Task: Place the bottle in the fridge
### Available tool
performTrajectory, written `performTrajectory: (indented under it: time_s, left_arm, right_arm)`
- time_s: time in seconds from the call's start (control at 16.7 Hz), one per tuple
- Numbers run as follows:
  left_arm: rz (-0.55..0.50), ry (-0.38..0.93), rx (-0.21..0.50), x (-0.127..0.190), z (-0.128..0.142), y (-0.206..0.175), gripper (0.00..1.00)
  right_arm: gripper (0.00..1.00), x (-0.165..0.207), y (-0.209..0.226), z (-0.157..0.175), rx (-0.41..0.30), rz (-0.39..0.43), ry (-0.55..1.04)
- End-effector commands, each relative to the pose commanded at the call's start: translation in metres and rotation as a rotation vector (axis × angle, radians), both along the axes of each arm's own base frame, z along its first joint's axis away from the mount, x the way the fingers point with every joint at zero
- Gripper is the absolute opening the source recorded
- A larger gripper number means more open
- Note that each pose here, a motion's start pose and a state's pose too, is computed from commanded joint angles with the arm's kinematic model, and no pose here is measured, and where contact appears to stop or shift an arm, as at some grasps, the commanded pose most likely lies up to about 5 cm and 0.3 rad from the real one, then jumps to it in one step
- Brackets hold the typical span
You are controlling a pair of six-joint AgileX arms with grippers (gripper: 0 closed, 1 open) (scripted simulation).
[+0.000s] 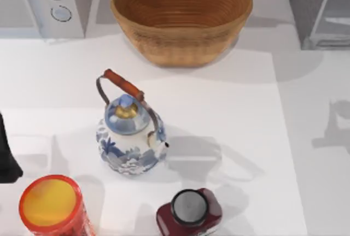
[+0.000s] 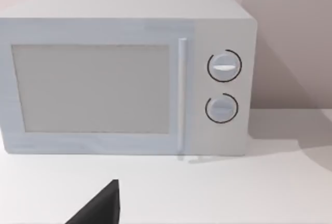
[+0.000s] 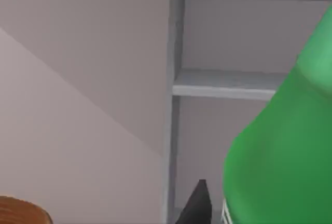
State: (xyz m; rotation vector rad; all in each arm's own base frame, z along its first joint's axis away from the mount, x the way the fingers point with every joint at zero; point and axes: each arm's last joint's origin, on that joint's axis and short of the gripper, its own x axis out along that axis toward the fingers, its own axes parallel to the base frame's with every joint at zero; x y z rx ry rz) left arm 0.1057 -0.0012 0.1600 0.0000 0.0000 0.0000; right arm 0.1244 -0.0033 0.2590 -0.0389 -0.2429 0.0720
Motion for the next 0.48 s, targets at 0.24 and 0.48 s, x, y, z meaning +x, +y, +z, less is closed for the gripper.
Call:
performTrajectory:
  time_s: [0.24,0.48]
  left_arm:
    - [0.0,0.0,0.0,0.0,0.0,0.0,1.0]
    - [0.0,0.0,0.0,0.0,0.0,0.0,1.0]
  right_arm:
    - [0.01,0.061,-0.012,0.052,-0.039,0.009,-0.079]
    - [0.01,0.158,-0.042,0.046,-0.051,-0.01,-0.043]
